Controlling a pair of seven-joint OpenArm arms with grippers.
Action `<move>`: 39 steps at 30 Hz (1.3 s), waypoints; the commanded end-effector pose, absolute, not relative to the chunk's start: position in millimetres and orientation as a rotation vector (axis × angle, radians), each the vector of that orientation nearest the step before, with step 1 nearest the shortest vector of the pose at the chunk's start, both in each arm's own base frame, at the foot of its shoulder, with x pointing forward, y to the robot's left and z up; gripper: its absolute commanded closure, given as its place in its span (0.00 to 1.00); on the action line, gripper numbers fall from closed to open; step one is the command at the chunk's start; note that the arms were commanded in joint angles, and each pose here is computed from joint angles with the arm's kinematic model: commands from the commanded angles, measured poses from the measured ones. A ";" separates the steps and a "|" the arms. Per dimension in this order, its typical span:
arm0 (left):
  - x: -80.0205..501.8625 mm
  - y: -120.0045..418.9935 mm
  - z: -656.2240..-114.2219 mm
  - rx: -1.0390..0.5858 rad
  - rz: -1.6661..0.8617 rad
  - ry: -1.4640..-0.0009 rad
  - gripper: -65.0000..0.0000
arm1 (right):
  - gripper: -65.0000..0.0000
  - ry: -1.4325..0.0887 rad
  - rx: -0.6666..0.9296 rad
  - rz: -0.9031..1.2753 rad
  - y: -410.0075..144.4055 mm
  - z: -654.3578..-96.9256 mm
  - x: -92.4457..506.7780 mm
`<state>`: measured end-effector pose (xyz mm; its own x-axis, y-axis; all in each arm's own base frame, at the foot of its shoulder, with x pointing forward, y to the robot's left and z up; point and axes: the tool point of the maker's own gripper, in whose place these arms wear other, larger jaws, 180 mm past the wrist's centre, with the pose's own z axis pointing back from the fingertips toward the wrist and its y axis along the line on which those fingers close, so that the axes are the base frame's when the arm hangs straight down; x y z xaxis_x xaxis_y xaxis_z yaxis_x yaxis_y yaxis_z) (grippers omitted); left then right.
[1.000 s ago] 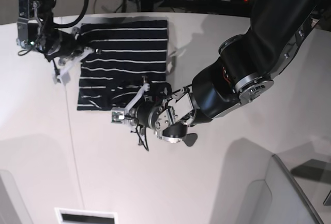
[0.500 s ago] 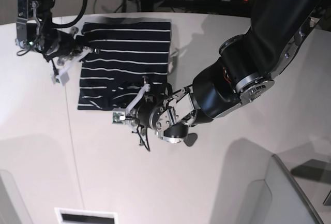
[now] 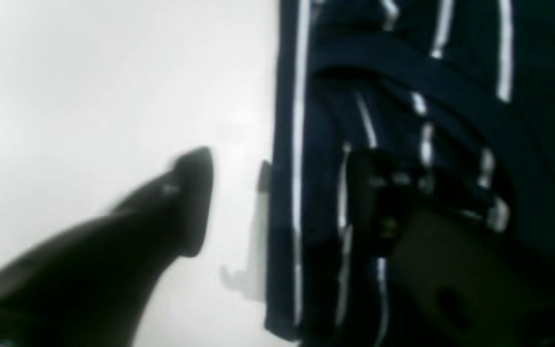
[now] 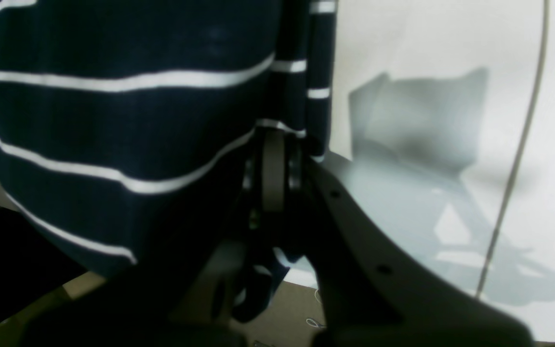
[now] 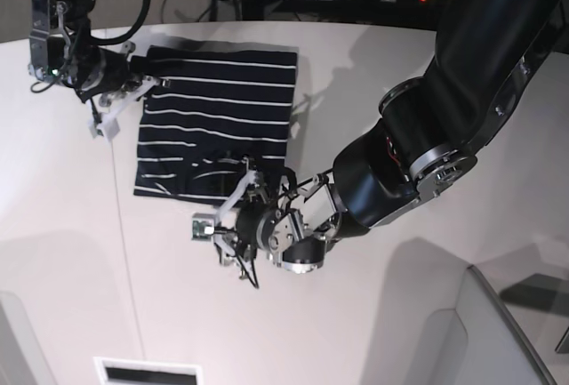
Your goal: Layout the t-shirt on the table in an organized manner, then fold the t-shirt properly
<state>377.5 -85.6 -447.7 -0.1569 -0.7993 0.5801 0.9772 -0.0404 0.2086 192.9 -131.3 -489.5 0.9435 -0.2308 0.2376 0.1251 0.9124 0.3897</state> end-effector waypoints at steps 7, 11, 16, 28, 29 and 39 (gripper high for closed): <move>402.4 -102.9 -414.4 -0.396 -1.526 -0.778 0.12 | 1.00 -0.315 0.379 -0.183 -136.4 -483.2 201.6; 434.5 -120.5 -355.4 -0.474 -1.358 -0.984 0.12 | 1.00 -0.332 0.361 -0.186 -145.7 -480.9 204.4; 453.8 -85.1 -330.5 -0.376 -1.264 -1.025 0.17 | 1.00 -0.458 0.285 -0.305 -195.5 -465.1 209.7; 343.4 46.0 -330.4 -0.254 -1.044 -1.135 1.00 | 1.00 -0.669 0.140 -0.085 -220.4 -380.7 179.8; 332.1 57.4 -329.1 -0.238 -1.034 -1.135 1.00 | 1.00 -0.658 0.133 -0.072 -220.5 -378.9 172.1; 193.9 133.9 -384.7 -0.209 -0.965 -0.843 1.00 | 1.00 -0.367 0.103 -0.030 -225.2 -401.6 53.8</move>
